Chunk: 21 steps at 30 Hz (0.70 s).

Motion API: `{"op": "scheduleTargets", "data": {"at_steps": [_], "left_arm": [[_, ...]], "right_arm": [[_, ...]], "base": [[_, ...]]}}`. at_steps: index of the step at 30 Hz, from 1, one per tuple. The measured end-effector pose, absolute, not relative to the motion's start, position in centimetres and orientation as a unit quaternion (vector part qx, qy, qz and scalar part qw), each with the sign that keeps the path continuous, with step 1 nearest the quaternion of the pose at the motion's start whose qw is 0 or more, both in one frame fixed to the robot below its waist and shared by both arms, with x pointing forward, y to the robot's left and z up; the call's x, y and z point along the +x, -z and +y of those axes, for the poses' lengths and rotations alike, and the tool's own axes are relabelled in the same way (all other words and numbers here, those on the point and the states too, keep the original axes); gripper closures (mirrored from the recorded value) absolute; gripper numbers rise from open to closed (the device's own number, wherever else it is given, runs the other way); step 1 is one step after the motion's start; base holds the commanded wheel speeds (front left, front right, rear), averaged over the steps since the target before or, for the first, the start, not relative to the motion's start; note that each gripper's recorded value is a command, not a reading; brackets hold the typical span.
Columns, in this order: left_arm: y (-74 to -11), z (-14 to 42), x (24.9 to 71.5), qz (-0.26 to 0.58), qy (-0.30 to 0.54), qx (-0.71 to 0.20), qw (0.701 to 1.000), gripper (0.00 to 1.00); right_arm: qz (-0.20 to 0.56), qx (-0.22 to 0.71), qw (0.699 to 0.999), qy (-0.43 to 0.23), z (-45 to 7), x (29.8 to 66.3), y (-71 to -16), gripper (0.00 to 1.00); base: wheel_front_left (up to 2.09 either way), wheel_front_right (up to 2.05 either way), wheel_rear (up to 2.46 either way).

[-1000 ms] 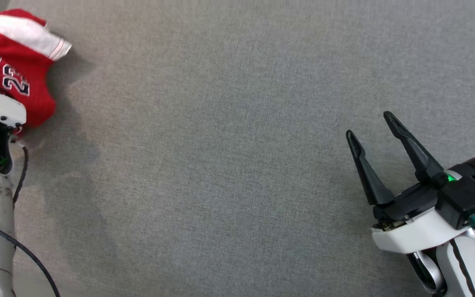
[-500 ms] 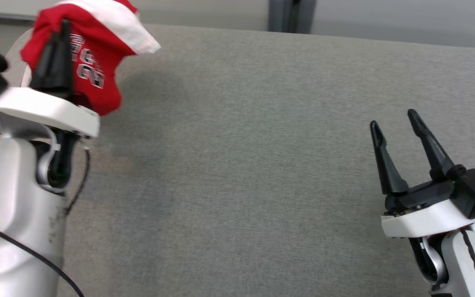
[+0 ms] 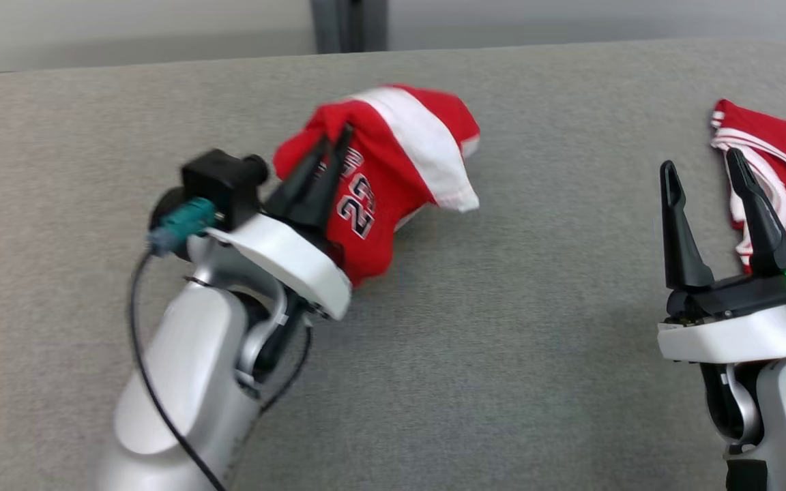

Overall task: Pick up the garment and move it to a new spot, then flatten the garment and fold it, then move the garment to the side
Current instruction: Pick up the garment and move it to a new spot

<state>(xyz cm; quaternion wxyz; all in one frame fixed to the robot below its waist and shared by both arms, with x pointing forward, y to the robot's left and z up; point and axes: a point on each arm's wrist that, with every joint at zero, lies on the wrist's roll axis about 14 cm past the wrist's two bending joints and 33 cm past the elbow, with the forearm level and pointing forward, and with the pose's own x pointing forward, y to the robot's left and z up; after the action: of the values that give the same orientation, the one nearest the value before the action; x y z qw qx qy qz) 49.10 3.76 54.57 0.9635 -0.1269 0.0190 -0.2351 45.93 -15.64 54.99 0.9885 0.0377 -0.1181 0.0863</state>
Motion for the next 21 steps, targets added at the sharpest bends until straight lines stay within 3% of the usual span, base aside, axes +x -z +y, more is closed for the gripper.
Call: {"op": "scheduleTargets", "data": {"at_steps": [9,10,11,12,16,21], "left_arm": [[-46.2,-6.3,45.6,0.127,0.352,-0.098,0.922,1.0],[-45.3,-7.0,45.0,0.138,0.362,-0.095,0.917,0.95],[-44.8,-7.8,44.5,0.145,0.37,-0.096,0.913,0.14],[-44.4,-8.4,44.0,0.151,0.377,-0.1,0.908,0.0],[-43.2,-9.5,42.8,0.167,0.389,-0.109,0.899,0.0],[-43.7,-8.0,43.7,0.152,0.356,-0.116,0.915,0.0]], "right_arm": [[-0.112,0.03,0.993,-0.021,-20.1,45.1,-54.6,0.0],[-0.108,0.031,0.994,-0.017,-20.4,44.9,-54.3,0.0],[-0.105,0.031,0.994,-0.014,-20.6,44.8,-54.1,0.0],[-0.102,0.031,0.994,-0.011,-20.8,44.7,-54.0,0.0],[-0.098,0.03,0.995,-0.004,-21.3,44.6,-53.6,0.0],[-0.1,0.031,0.994,-0.01,-20.7,44.7,-53.9,0.0]], "base": [[0.0,0.0,0.0],[0.0,0.0,0.0],[0.0,0.0,0.0],[0.0,0.0,0.0],[0.0,0.0,0.0],[0.0,0.0,0.0]]}}
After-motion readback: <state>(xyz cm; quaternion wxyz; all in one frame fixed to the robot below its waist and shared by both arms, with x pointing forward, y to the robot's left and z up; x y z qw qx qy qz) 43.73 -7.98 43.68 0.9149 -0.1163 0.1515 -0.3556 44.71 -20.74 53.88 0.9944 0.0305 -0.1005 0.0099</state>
